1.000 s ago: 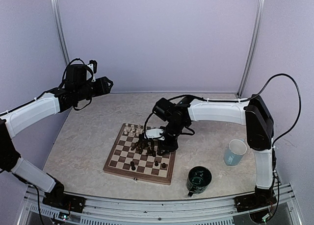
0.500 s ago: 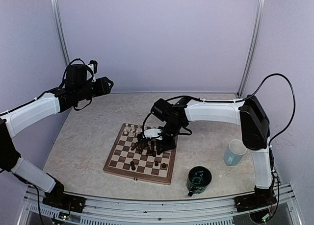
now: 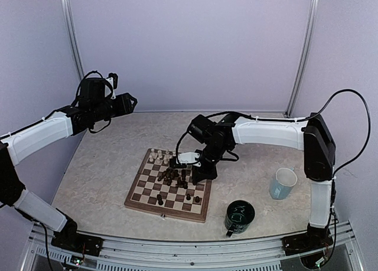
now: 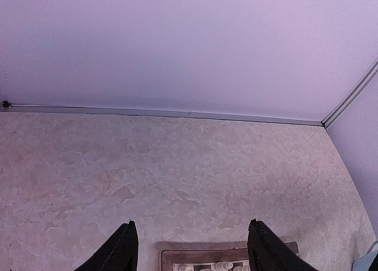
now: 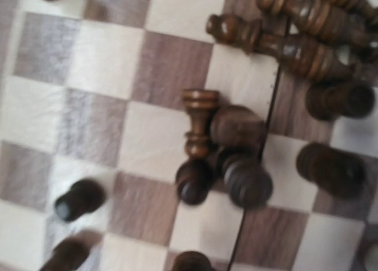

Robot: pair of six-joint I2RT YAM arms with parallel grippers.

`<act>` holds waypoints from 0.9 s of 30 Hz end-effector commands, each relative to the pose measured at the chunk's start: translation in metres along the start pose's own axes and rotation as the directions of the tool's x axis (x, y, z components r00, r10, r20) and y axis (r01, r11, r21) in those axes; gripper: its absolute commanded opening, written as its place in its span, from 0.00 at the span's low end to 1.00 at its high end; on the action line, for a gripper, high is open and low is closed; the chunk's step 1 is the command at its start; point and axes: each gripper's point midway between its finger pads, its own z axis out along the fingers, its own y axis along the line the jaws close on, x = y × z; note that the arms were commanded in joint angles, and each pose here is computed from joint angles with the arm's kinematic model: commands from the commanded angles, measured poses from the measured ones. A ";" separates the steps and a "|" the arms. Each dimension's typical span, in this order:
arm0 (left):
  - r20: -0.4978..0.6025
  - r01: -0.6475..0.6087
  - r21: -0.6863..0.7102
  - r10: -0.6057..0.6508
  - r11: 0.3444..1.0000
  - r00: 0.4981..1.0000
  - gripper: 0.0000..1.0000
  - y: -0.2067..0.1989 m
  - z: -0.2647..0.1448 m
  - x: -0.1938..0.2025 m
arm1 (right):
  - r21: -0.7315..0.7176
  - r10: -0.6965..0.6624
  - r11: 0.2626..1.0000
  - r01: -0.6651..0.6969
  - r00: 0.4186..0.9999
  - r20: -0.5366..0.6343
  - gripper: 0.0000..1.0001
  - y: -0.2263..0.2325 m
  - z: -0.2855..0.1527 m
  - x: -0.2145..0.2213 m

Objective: Set up the chess pieces on the board
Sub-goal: Pick up the pawn from the chessboard, then place the pawn at c7.

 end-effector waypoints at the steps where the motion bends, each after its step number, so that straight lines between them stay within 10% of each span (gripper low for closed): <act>1: 0.016 0.008 0.017 -0.008 1.000 1.000 0.63 -0.004 0.002 -0.010 | 0.013 -0.010 1.000 0.009 0.997 0.082 0.07 0.009 -0.033 -0.013; 27: 0.009 0.006 0.018 -0.007 1.000 1.000 0.64 -0.004 0.002 -0.008 | -0.070 -0.113 0.991 0.114 0.994 0.005 0.07 0.045 0.029 -0.056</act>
